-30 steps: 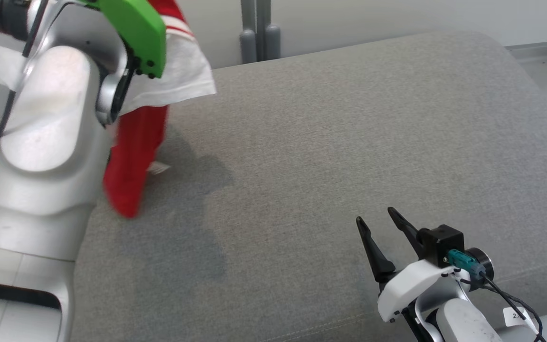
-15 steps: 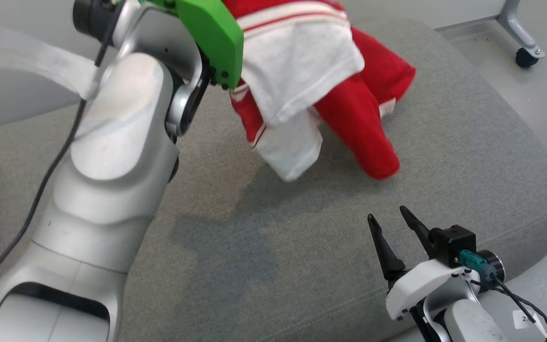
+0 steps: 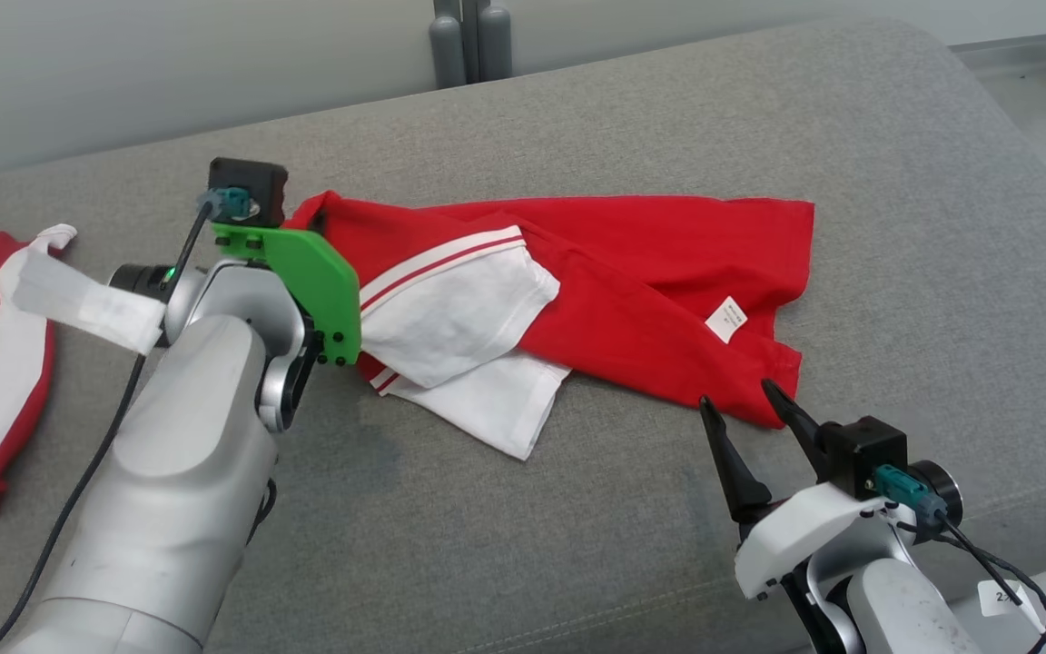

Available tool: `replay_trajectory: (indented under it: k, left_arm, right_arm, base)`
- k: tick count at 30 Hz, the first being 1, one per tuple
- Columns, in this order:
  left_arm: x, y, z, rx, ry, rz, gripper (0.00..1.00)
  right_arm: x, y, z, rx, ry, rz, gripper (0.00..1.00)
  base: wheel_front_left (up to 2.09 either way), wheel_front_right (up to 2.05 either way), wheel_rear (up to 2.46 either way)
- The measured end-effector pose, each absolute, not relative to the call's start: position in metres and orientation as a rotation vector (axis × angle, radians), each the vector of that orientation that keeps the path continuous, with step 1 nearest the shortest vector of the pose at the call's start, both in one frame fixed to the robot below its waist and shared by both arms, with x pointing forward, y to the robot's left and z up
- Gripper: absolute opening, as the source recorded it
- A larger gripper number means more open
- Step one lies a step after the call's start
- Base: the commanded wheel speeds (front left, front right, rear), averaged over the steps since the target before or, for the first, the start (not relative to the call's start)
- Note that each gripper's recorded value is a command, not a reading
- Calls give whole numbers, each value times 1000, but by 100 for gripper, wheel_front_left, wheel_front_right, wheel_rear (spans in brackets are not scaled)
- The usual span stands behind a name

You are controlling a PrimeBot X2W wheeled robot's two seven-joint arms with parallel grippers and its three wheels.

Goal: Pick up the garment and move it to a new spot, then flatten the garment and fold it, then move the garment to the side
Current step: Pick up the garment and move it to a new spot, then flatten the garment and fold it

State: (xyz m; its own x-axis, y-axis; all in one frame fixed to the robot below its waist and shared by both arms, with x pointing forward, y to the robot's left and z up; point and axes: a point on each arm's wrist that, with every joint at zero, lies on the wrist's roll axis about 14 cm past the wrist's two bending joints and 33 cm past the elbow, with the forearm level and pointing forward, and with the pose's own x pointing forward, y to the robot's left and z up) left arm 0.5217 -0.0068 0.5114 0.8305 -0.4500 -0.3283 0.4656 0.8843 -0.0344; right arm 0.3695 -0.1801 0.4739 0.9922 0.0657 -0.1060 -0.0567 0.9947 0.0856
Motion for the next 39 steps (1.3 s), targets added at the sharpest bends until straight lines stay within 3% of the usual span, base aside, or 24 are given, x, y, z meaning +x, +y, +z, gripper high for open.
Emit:
replay_trajectory:
  k: [5, 6, 9, 10, 22, 39]
  left_arm:
    - [521, 37, 487, 35, 385, -377, 0]
    - [521, 40, 488, 30, 373, -372, 21]
    - [519, 52, 483, 39, 379, -345, 47]
    - [520, 57, 483, 41, 370, -331, 99]
    - [508, 86, 470, 20, 425, -258, 100]
    - [462, -17, 440, 232, 477, -611, 100]
  right_arm:
    - [374, -168, 474, 80, 112, 99, 100]
    - [374, -167, 475, 80, 110, 103, 100]
    - [373, -164, 478, 76, 105, 112, 100]
    - [373, -163, 478, 74, 106, 115, 100]
    - [366, -161, 483, 74, 95, 121, 100]
    - [367, -173, 481, 82, 97, 84, 100]
  base:
    - [0, 0, 0]
    - [0, 0, 0]
    - [0, 0, 0]
    - [0, 0, 0]
    - [0, 0, 0]
    - [0, 0, 0]
